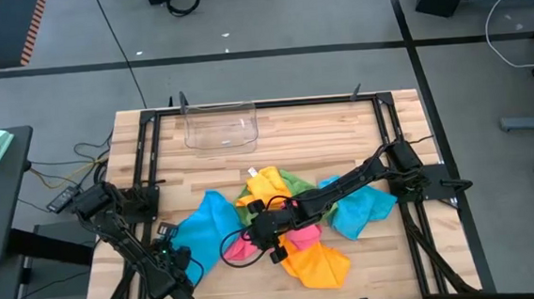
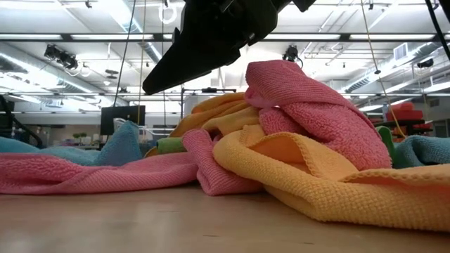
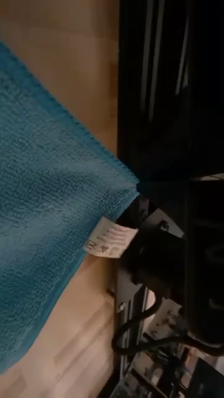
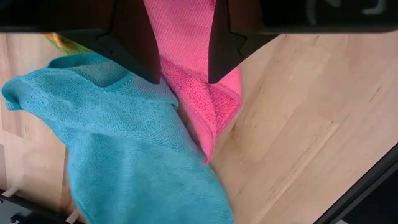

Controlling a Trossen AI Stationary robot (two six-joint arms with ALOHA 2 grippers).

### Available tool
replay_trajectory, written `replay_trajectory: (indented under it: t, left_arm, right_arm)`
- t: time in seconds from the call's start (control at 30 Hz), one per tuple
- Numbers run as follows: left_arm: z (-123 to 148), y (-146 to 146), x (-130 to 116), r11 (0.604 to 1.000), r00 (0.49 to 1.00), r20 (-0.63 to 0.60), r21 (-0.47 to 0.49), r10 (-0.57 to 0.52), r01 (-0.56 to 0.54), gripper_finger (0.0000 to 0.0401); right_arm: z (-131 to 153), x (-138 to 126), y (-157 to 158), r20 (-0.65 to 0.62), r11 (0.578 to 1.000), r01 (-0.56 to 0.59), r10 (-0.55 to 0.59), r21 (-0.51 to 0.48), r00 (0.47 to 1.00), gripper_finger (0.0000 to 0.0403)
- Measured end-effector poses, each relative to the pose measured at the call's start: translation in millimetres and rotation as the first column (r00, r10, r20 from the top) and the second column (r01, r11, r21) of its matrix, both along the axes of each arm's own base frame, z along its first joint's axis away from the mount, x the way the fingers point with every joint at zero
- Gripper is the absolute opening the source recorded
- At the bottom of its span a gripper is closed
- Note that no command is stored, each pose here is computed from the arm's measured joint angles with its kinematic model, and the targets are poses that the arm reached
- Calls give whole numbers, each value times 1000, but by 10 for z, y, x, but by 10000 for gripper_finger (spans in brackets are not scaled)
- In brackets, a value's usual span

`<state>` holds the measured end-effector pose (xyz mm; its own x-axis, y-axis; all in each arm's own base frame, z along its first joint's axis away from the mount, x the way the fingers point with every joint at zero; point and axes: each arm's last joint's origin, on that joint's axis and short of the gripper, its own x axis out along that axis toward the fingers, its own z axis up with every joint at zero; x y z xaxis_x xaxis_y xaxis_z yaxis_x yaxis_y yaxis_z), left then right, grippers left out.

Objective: Fold microfiber towels
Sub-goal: Fold the left blue microfiber towel

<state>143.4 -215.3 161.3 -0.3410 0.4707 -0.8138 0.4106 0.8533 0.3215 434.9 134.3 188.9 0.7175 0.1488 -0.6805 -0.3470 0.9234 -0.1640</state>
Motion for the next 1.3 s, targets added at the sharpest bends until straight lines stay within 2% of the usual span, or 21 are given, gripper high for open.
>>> replay_trajectory:
  t: [0.27, 0.57, 0.83, 0.93, 1.03, 1.17, 1.3]
  left_arm:
    - [-16, -20, 12, 1000, 1000, 15, -25, 1, 0, 29]
    - [-32, -48, 14, 999, 999, 32, -50, -3, 5, 31]
    - [-3, -39, -49, 999, 999, -35, -32, 6, -7, 133]
    - [-1, -42, -59, 998, 997, -60, -47, -39, 37, 166]
    - [-17, -90, -95, 988, 989, -29, -64, -143, 141, 184]
    - [-50, -178, -140, 952, 954, 59, -69, -293, 297, 189]
    - [-72, -240, -160, 918, 923, 85, -106, -375, 383, 181]
  right_arm:
    - [1, 1, 0, 0, 1000, 0, 0, 0, 1000, 143]
    - [1, -18, 57, 0, 1000, -11, 11, 2, 1000, 143]
    - [1, -26, 83, 0, 1000, -19, 19, 0, 1000, 143]
    - [1, -26, 83, 0, 1000, -19, 19, 0, 1000, 143]
    - [1, -26, 83, 0, 1000, -19, 19, 0, 1000, 143]
    - [1, -26, 83, 1, 1000, -21, 21, -2, 1000, 143]
    - [1, -26, 83, 1, 1000, -21, 21, -2, 1000, 143]
